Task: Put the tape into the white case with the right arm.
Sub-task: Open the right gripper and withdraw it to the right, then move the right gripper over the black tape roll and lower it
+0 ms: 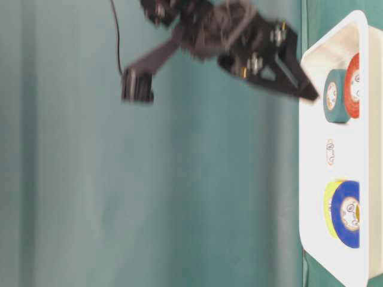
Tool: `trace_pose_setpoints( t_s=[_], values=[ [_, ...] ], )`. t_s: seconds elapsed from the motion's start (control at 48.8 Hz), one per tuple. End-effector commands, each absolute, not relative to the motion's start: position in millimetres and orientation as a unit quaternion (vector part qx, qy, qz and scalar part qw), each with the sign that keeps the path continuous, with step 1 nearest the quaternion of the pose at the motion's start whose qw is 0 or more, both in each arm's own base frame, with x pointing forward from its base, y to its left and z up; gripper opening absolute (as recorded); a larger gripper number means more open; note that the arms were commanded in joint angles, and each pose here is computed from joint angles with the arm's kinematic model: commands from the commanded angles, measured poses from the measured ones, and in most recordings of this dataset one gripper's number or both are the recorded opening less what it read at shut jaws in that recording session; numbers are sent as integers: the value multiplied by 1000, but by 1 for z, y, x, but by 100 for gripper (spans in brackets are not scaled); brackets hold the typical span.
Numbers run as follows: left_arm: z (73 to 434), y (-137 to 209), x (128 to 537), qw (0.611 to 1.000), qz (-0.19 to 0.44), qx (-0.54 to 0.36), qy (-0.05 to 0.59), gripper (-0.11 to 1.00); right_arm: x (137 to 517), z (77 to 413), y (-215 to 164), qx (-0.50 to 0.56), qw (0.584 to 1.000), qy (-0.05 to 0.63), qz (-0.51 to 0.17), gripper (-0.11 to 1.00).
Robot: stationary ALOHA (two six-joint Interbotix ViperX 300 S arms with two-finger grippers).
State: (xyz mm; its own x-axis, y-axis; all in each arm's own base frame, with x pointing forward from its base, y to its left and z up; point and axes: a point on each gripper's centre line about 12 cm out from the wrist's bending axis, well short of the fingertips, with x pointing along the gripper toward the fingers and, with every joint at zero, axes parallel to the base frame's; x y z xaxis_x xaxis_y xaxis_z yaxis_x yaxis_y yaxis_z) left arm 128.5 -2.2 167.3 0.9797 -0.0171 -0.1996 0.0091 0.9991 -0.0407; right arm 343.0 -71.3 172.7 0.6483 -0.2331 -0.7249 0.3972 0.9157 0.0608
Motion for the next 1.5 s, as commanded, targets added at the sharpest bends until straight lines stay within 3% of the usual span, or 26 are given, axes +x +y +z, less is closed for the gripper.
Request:
trace_pose_setpoints(
  t_s=[0.0, 0.472, 0.8, 1.21, 1.476],
  values=[
    [171, -2, 130, 995, -6, -21, 94, 0, 328, 184, -68, 108, 911, 361, -168, 56],
    [171, -2, 130, 995, -6, -21, 95, 0, 236, 171, -52, 115, 916, 348, -163, 56],
    [172, -2, 130, 995, -6, -21, 94, 0, 180, 169, -35, 121, 949, 261, -129, 55],
    [172, -2, 130, 995, -6, -20, 94, 0, 167, 159, -32, 120, 951, 257, -124, 55],
    [172, -2, 130, 995, -6, -21, 94, 0, 167, 154, -14, 111, 957, 258, -70, 55]
  ],
)
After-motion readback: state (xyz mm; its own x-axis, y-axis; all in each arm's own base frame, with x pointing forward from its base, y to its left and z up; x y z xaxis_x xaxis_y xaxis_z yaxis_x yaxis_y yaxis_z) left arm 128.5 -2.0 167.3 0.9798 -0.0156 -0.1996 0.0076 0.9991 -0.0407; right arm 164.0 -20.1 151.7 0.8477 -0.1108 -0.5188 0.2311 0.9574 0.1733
